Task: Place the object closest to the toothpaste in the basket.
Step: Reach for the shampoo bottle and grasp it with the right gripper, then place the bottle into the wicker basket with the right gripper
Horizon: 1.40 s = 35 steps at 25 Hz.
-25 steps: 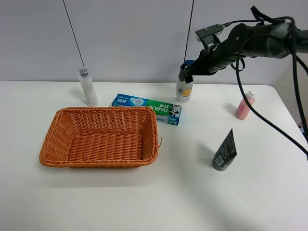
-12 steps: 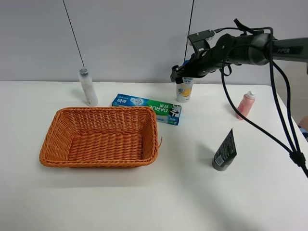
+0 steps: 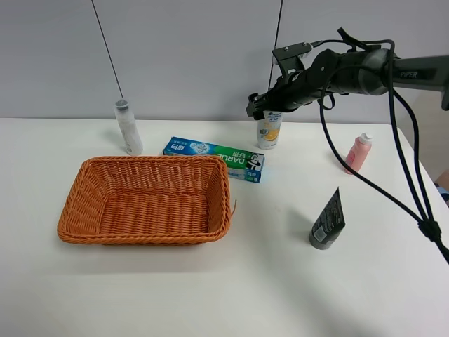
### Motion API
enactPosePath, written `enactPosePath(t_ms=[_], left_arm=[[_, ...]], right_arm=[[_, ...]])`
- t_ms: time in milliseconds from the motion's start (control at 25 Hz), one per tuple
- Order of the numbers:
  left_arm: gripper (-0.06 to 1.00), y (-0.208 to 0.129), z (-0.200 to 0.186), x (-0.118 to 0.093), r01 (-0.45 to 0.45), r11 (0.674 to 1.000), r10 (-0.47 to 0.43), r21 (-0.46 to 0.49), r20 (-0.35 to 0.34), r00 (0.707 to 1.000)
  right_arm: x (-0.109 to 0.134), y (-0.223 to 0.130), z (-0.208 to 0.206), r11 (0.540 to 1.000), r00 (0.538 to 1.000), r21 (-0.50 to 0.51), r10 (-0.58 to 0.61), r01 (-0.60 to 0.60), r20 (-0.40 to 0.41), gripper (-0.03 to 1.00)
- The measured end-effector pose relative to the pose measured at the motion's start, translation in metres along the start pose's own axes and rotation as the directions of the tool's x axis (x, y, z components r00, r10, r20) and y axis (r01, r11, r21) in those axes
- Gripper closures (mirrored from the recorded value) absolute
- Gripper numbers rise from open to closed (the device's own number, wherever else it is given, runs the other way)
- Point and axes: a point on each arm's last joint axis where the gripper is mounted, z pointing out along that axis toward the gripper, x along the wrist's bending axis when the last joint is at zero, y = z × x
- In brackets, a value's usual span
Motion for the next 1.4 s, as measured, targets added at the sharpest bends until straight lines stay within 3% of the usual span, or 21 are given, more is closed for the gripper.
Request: enactPosePath(t_ms=[280,680,1240,1400], left_arm=[[-0.05,0.000,0.000,0.000,0.000,1.000,0.000,0.000,0.000,1.000],[-0.05,0.000,0.000,0.000,0.000,1.000,0.000,0.000,0.000,1.000],[-0.05,0.000,0.000,0.000,0.000,1.000,0.000,0.000,0.000,1.000],[-0.05,0.000,0.000,0.000,0.000,1.000,0.000,0.000,0.000,1.000]], right_arm=[[0.000,0.000,0.000,1.000,1.000,-0.001,0.000,0.000,0.000,0.05],[-0.001,-0.001,0.000,1.000,1.000,0.009,0.016,-0.016,0.008,0.39],[-0.001,0.002,-0.003,1.000,1.000,-0.005,0.011,-0.011,0.016,0.39],[-0.003,0.016,-0.019,0.998,0.999,-0.062,0.018,-0.016,0.028,0.39]])
